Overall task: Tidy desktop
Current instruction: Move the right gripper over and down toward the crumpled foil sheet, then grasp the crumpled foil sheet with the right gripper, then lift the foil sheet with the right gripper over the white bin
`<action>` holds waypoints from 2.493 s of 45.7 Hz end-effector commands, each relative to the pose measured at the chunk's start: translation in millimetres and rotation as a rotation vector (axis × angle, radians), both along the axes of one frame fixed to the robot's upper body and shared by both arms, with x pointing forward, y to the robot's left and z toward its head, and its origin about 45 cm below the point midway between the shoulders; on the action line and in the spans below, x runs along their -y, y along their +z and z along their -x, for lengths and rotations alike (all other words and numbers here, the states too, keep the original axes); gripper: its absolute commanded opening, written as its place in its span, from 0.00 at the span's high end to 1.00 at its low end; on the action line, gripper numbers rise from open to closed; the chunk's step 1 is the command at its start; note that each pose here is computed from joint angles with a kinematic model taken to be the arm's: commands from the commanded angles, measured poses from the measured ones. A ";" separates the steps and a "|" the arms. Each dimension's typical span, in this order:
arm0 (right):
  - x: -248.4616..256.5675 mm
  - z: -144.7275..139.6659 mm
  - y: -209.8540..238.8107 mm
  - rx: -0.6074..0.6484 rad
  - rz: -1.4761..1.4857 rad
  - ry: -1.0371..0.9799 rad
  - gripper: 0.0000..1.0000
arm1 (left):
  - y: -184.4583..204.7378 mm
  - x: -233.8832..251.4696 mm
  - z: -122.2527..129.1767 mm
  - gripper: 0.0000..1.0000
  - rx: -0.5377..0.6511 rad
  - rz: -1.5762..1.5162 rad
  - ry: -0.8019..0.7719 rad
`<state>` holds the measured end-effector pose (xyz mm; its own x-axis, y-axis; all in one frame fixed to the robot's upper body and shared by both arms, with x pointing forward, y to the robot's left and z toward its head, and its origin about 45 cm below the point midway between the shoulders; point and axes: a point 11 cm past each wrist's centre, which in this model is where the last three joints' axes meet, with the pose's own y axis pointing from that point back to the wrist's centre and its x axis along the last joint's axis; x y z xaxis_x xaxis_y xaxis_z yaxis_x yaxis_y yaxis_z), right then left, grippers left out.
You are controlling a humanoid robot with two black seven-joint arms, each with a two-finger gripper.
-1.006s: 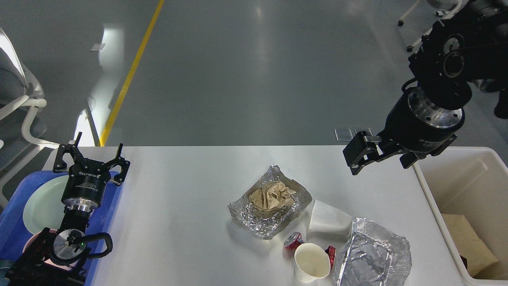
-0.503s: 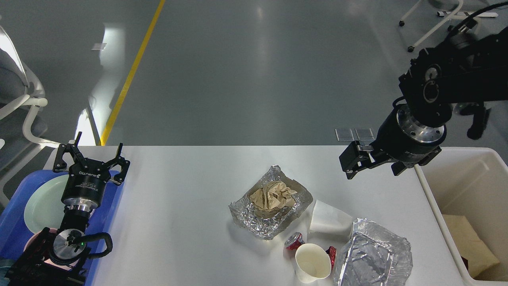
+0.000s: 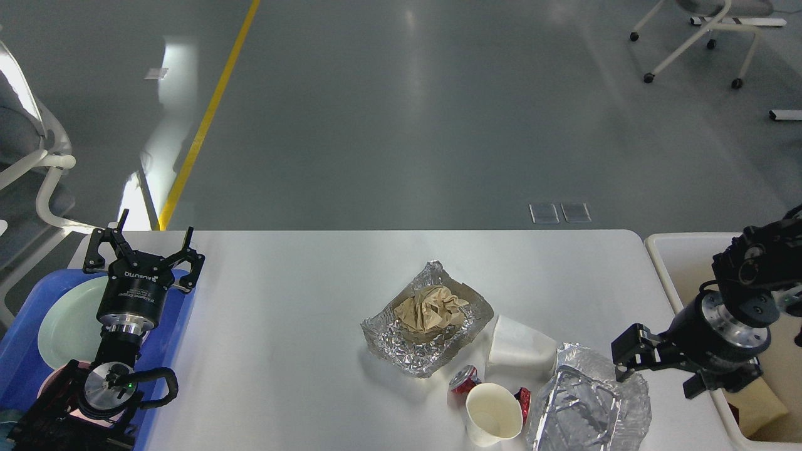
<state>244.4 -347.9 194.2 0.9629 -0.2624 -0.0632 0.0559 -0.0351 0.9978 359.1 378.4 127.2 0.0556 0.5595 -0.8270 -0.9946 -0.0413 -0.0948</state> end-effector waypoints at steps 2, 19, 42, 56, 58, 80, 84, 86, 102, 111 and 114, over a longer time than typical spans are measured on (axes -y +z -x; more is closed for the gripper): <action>21.5 33.0 -55.9 0.067 0.064 -0.063 0.04 | 0.4 0.5 -0.6 0.03 0.001 0.001 -0.001; 23.5 36.1 -82.6 0.120 0.076 -0.111 0.06 | 0.3 0.6 -0.6 0.03 0.001 0.000 -0.002; 7.6 40.1 -133.1 0.101 0.044 -0.171 0.91 | 0.6 0.0 -0.6 0.03 0.001 -0.001 -0.002; 10.5 35.9 -132.8 0.134 0.062 -0.308 1.00 | 0.4 0.6 -0.6 0.03 0.001 0.000 -0.002; 10.9 37.0 -133.2 0.130 0.063 -0.308 1.00 | 0.4 0.6 -0.6 0.03 0.001 0.000 -0.002; 20.7 36.6 -124.4 0.132 0.066 -0.339 1.00 | 0.4 0.6 -0.6 0.03 0.001 0.000 -0.002; 28.2 30.7 -107.0 0.125 0.060 -0.343 1.00 | 0.6 0.0 -0.6 0.03 0.001 -0.001 -0.002; 37.1 28.1 -94.9 0.114 0.059 -0.356 1.00 | 0.6 0.0 -0.6 0.03 0.001 -0.001 -0.002; 67.4 -16.8 24.0 0.121 0.001 -0.355 1.00 | 0.6 0.0 -0.6 0.03 0.001 -0.001 -0.002; 39.1 -30.0 91.6 0.136 -0.065 -0.268 1.00 | 0.3 0.8 -0.6 0.03 0.000 0.000 -0.003; 28.7 -33.8 109.7 0.156 -0.069 -0.227 1.00 | 0.4 0.6 -0.6 0.03 0.001 0.000 -0.002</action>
